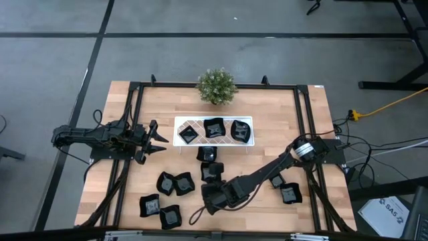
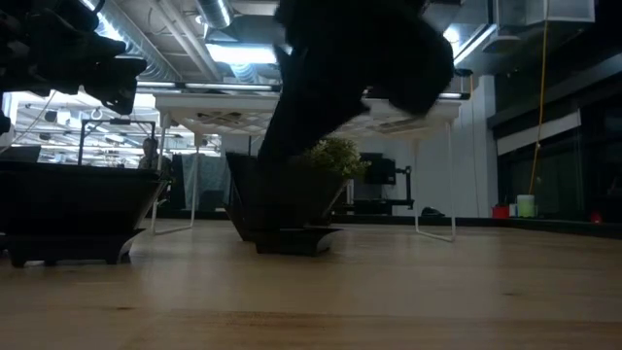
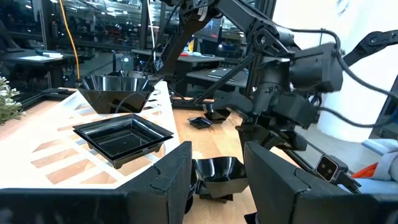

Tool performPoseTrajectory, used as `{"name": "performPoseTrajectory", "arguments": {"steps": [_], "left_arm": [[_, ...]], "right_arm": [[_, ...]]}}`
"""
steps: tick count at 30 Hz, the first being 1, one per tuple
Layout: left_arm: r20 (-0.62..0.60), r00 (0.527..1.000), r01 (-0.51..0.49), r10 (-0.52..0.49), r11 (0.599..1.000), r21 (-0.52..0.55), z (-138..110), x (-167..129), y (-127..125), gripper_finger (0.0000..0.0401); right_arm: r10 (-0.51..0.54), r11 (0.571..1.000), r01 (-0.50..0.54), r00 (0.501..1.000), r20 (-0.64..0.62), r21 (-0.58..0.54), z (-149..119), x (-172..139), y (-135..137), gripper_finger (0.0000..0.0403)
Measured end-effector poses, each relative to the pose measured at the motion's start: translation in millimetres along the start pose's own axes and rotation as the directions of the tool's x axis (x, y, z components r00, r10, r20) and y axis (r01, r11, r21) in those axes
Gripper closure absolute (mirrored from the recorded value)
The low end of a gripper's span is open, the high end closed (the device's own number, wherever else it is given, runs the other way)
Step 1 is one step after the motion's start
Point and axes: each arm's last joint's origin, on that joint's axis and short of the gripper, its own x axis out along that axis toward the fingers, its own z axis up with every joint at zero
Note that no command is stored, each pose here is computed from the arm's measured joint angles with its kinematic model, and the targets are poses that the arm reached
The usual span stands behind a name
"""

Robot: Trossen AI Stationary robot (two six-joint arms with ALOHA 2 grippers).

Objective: Pick & Place Mini shaped plates
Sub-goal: Stack the black distorted square plate on top of the black distorted square plate on the shelf

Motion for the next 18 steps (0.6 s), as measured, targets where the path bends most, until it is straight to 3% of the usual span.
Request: {"name": "performPoseTrajectory", "arguments": {"steps": [18], "left_arm": [[0.0, 1.0, 0.0, 0.0, 1.0, 0.0, 0, 0, 0, 0.0258]], "right_arm": [[0.022, 0.999, -0.017, 0.991, 0.135, -0.033, 19, -53, -25, 0.0399]]}}
